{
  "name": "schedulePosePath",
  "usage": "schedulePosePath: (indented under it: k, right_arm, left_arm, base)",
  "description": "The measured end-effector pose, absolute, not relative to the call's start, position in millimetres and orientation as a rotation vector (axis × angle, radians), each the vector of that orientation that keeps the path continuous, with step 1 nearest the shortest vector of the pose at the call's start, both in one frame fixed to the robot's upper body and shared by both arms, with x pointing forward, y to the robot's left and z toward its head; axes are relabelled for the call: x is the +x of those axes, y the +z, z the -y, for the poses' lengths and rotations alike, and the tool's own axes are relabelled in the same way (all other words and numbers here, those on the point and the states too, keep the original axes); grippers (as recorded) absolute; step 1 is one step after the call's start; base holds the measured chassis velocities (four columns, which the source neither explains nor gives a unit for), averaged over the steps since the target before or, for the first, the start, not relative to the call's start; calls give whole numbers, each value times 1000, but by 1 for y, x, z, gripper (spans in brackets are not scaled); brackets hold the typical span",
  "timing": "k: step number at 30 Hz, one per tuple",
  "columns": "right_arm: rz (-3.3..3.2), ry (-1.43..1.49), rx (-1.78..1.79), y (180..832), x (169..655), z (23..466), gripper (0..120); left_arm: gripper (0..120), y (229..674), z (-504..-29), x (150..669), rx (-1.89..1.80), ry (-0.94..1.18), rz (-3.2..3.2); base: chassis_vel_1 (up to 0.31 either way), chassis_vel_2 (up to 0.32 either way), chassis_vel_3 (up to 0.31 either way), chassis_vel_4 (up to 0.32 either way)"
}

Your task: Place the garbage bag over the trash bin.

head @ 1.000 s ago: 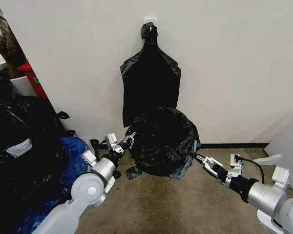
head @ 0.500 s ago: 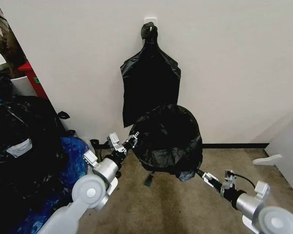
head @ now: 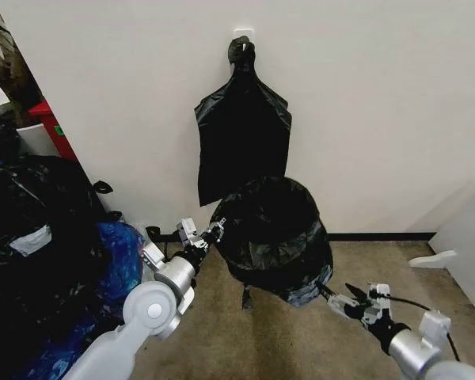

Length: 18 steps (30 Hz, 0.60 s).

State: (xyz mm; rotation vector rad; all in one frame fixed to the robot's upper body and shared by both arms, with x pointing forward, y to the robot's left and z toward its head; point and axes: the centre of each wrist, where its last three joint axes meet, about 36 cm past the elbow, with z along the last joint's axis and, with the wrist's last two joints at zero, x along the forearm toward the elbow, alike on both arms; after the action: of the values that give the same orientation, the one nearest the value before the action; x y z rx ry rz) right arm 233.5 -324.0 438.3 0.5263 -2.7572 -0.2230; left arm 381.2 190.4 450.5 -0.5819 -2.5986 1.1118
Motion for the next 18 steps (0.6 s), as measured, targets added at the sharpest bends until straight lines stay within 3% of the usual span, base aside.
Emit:
schedulePosePath:
  k: [8,13,18]
  right_arm:
    - [3007,-134,535,506,247,320,100]
    - [2864,-673,531,553,258,286,100]
    - [2636,-854,576,552,268,252,93]
  left_arm:
    - [5,435,-194,373,-628,791,2760]
    - [5,429,-192,368,-646,553,2851]
    - [5,421,-178,363,-692,465,2853]
  base:
    - [0,0,0,0]
    - [0,0,0,0]
    - [0,0,0,0]
